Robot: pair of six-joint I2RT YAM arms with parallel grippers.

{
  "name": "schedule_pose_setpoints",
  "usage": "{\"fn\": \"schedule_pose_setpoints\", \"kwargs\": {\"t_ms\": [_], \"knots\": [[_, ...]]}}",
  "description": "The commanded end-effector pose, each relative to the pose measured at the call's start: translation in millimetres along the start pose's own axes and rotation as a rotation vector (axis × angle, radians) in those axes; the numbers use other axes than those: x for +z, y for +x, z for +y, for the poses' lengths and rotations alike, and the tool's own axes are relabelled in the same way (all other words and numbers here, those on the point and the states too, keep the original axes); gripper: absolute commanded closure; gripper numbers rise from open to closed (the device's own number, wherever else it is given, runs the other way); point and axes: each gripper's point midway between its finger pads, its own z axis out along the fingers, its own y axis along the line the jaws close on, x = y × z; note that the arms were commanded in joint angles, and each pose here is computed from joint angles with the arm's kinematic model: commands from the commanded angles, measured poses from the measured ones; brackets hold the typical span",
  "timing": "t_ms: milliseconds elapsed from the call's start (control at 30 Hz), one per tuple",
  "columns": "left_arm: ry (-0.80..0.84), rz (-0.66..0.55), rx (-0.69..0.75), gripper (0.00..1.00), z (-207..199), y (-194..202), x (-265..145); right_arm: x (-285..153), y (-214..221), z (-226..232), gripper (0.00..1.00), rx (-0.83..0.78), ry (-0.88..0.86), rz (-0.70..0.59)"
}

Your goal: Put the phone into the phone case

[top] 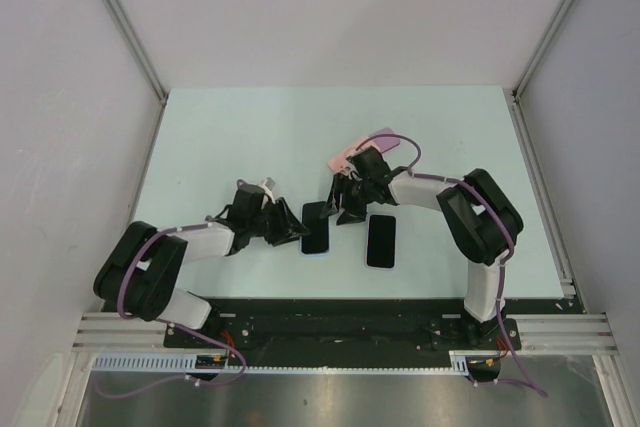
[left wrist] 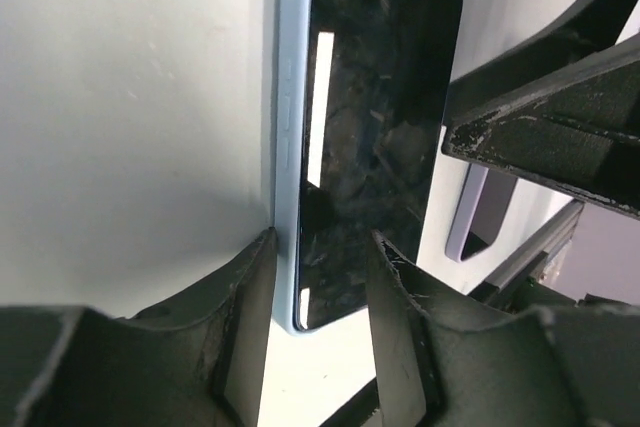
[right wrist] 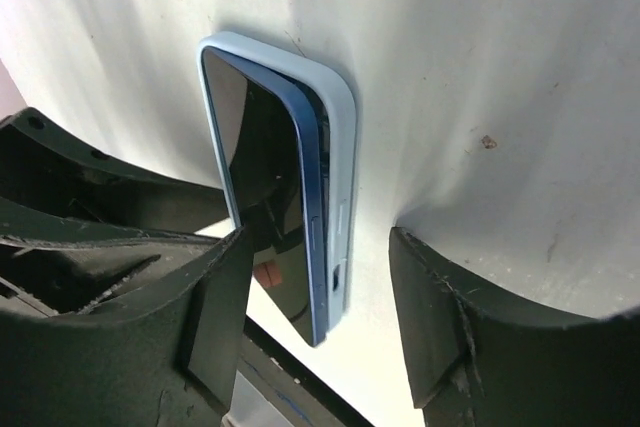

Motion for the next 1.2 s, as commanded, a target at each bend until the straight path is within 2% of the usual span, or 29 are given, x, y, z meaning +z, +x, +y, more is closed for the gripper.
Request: {"fn": "schedule_pose_setpoints", "kwargs": {"t_ms": [0,133,233,367,433,633,900,1067,1167], "knots": [[0.067,0.052,0.002,0.57,-15.7,19.3,4.1,-9.4,-5.6,8.9,0.38,-0.052,0.004,-0.034],[0.076,0.041,-0.032,0.57,-20.1,22.4,-4.5,-13.2,-3.9,8.2,0.38,-0.07,-0.021,-0.057],[0.034,0.018,-0.008,0.48,-22.8,13.4,-11.8,-20.1,-3.8,9.0,0.36,-0.097,-0.049,-0.069],[-0.067,-0.06,0.04,0.41,-15.7,-9.6,-14.6,-22.6,0.5,6.6,0.34,-0.122,-0.071,-0.054],[-0.108,-0.059,0.044,0.4,-11.1,-14.3,-13.3,-23.0,4.4,10.7,0.32,-0.134,-0.11,-0.039],[-0.14,-0.058,0.034,0.41,-6.3,-28.6,-0.8,-18.4,6.3,19.4,0.29,-0.138,-0.205,-0.048],[-0.154,0.007,0.014,0.44,7.1,-17.9,16.0,-1.6,15.5,19.6,0.29,-0.126,-0.236,-0.052],[-0.065,0.06,0.013,0.49,-2.5,-6.2,20.4,3.6,19.8,28.1,0.28,-0.113,-0.27,-0.041],[-0.024,0.095,0.011,0.53,-7.1,1.8,19.6,-3.0,18.0,42.7,0.27,-0.08,-0.384,-0.023]]}}
